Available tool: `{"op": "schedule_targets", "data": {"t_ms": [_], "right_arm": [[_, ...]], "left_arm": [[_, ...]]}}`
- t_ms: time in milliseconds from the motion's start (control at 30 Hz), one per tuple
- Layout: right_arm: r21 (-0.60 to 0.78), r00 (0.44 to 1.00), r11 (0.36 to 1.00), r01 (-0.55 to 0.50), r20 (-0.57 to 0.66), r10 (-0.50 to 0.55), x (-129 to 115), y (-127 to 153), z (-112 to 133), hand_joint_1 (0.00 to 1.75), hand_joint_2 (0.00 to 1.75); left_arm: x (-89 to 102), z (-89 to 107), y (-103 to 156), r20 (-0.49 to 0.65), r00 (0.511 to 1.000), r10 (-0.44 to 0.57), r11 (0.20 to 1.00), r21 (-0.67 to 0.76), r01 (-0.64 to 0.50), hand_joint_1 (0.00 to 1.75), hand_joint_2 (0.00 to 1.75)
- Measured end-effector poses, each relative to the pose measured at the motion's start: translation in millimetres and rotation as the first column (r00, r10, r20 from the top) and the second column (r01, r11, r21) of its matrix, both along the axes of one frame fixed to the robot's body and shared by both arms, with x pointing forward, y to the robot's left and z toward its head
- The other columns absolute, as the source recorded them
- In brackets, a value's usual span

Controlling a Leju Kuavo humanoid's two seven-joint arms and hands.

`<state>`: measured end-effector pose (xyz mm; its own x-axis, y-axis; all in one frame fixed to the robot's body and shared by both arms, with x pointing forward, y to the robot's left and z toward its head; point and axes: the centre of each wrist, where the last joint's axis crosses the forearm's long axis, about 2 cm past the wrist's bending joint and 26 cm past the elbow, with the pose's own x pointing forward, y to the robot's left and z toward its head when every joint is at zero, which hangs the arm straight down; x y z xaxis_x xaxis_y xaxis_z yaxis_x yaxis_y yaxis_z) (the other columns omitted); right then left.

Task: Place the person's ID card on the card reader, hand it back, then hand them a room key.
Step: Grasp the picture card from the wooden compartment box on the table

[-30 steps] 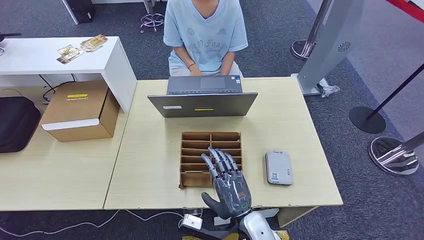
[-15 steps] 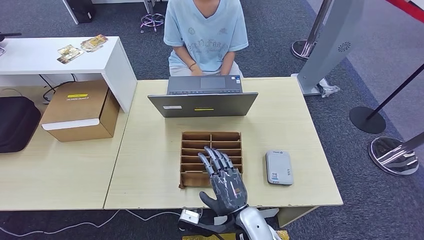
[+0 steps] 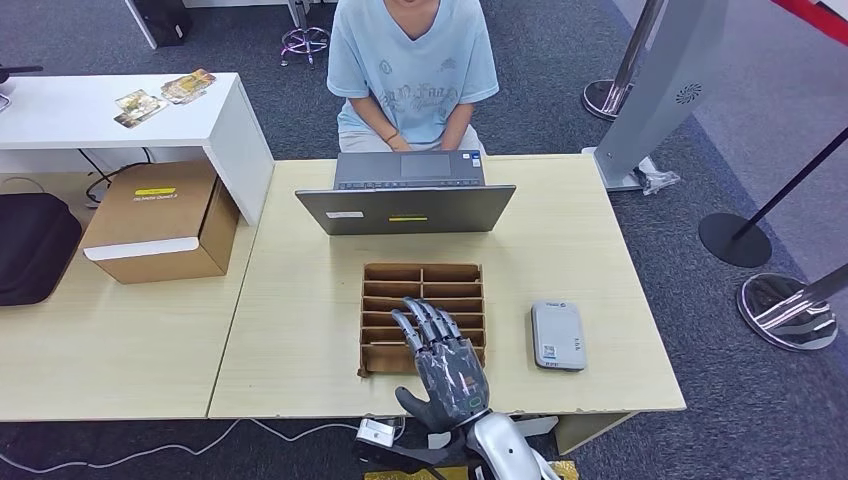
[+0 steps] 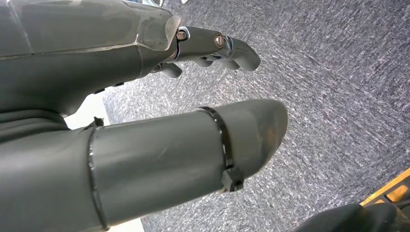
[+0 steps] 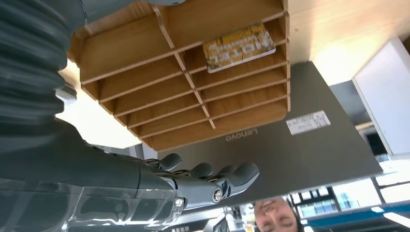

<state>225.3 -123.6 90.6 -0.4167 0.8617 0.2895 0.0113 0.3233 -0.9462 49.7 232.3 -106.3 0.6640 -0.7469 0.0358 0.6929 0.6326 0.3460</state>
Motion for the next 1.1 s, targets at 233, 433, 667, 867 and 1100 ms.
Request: {"op": "schedule_targets", "data": {"t_ms": [233,433,667,867,1100], "right_arm": [[-0.065,0.999,0.997,0.034,-0.03,-0.036,-1,4,-3,0.0,1.75],[-0.113,0.998,0.992,0.059,-0.002,-0.06,0,6,-4,0.0,1.75],[-0.12,0.998,0.991,0.064,0.0,-0.064,0,6,-4,0.0,1.75],[-0.133,0.997,0.989,0.072,-0.001,-0.072,4,10,-1,0.0,1.75],[-0.148,0.997,0.987,0.068,-0.027,-0.073,9,14,0,0.0,1.75]], "left_arm": [[0.0,0.0,0,-0.008,1.0,0.004,1.0,0.007,-0.004,0.0,0.0],[-0.1,0.0,0,-0.008,1.0,0.01,1.0,0.006,-0.01,0.0,0.0],[-0.1,0.0,0,-0.009,1.0,0.012,1.0,0.005,-0.012,0.0,0.0],[-0.2,-0.1,0,-0.017,1.0,0.013,1.0,0.002,-0.013,0.0,0.0],[-0.3,-0.2,0,-0.033,0.999,0.016,1.0,0.004,-0.016,0.0,0.0]]}}
